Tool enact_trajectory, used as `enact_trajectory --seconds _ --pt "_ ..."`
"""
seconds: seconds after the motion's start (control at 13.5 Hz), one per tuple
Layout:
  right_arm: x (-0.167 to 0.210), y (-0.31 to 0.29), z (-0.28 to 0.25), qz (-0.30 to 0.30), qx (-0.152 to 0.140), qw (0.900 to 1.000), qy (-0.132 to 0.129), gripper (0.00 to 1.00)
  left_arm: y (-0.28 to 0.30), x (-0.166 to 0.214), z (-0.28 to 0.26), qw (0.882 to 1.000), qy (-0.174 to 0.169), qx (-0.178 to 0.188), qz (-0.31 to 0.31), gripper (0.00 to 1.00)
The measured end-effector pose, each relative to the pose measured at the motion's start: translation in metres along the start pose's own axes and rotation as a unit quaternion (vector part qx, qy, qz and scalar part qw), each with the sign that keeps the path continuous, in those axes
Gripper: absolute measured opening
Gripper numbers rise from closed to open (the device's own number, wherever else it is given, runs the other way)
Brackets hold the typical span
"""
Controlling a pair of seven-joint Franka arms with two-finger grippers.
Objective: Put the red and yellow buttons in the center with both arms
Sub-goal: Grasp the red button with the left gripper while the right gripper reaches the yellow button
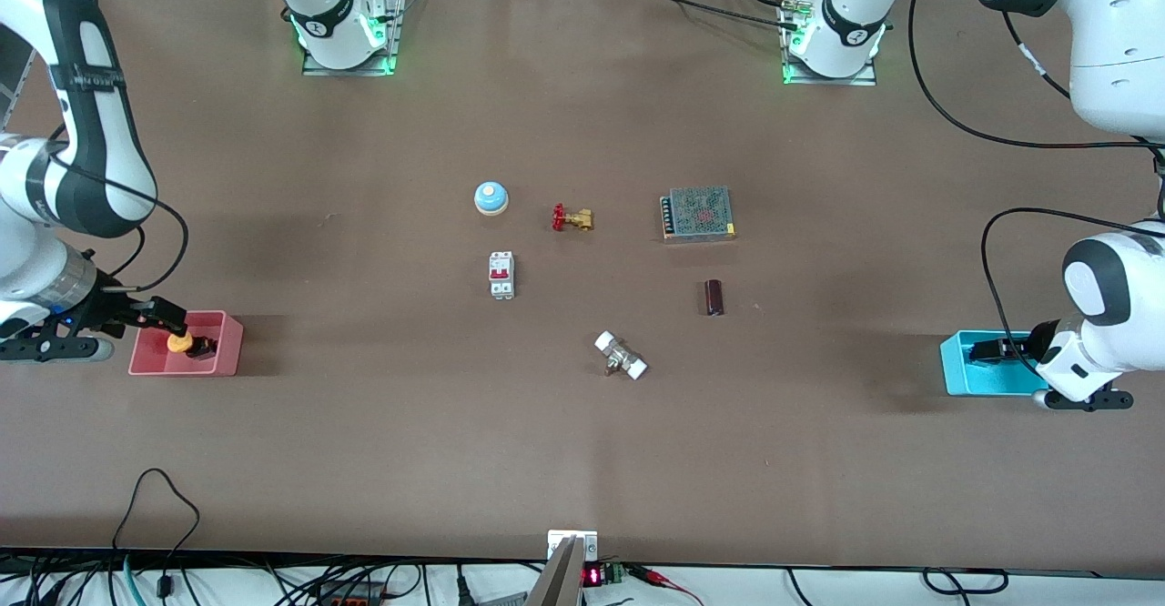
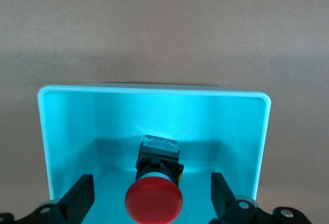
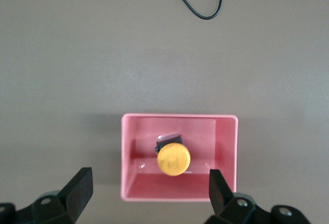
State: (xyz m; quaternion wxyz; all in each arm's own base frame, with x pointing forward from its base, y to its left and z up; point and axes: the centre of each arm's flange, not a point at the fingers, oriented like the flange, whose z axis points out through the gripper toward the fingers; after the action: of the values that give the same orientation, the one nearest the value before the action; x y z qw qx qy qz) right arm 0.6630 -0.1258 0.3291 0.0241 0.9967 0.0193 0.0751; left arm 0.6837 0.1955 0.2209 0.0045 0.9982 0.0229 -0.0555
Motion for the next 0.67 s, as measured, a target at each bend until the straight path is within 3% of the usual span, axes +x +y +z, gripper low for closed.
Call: enact_trajectory --seconds 0.44,0.67 --pt "0.000 0.007 0.049 -0.003 -0.003 1.000 0.017 1.00 0.002 -0.004 0.007 1.000 -0.012 -0.016 -0.007 1.00" --pt "-0.006 0.016 0.070 -0.021 -0.002 1.000 0.007 1.00 0.002 -0.006 0.009 1.000 -0.015 -0.017 -0.008 0.94"
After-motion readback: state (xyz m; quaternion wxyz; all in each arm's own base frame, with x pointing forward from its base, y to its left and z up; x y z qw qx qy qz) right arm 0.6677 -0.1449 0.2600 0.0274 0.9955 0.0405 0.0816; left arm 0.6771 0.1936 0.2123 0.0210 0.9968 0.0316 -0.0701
